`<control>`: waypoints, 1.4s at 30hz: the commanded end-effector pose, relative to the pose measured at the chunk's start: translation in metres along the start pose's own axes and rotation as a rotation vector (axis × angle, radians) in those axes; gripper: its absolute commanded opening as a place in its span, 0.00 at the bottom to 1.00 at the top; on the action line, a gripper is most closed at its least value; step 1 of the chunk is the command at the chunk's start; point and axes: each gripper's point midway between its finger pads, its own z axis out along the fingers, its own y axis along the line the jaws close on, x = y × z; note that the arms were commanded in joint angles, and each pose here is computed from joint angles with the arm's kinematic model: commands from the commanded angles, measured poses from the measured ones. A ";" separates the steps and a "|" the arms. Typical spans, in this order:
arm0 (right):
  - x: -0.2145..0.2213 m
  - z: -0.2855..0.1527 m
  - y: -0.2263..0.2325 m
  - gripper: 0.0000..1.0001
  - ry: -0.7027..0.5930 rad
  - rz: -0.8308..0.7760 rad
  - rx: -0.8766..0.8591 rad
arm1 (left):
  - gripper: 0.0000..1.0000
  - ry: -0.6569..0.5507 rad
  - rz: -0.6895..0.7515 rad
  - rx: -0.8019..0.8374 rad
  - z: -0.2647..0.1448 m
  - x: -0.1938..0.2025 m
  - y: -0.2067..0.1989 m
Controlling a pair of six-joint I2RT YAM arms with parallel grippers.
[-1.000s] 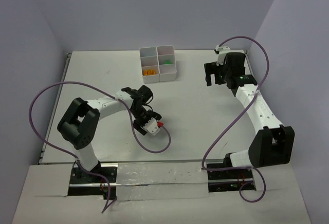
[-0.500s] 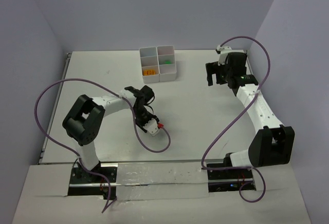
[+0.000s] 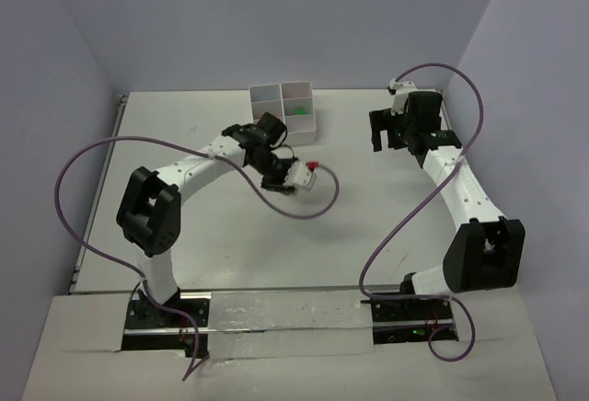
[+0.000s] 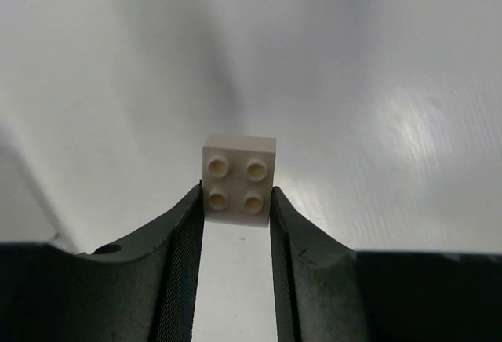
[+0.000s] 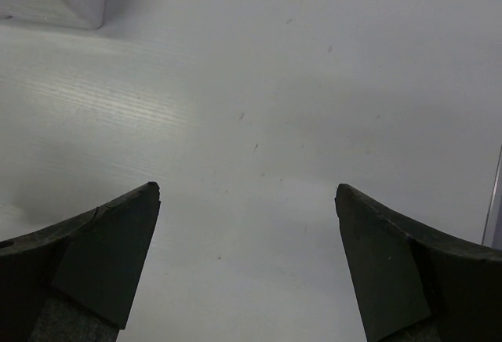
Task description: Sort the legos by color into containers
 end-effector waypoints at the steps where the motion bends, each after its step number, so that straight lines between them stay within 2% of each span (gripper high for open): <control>1: -0.027 -0.003 -0.011 1.00 -0.057 0.021 0.029 | 0.00 -0.162 -0.442 -0.336 -0.043 -0.036 0.096; 4: -0.032 -0.002 -0.012 1.00 -0.063 0.025 0.032 | 0.00 -0.107 -0.567 -0.578 -0.069 -0.020 0.152; 10: -0.040 0.005 -0.013 1.00 -0.064 0.029 0.026 | 0.00 -0.090 -0.643 -0.832 -0.107 -0.002 0.217; 17: -0.046 0.010 -0.013 1.00 -0.064 0.034 0.019 | 0.02 -0.041 -0.621 -0.880 -0.096 0.019 0.249; 23: -0.046 0.012 -0.011 1.00 -0.061 0.036 0.010 | 0.07 -0.030 -0.612 -0.860 -0.082 0.026 0.251; 42: -0.044 0.013 -0.010 1.00 -0.051 0.036 0.001 | 0.10 0.026 -0.590 -0.873 -0.063 0.051 0.257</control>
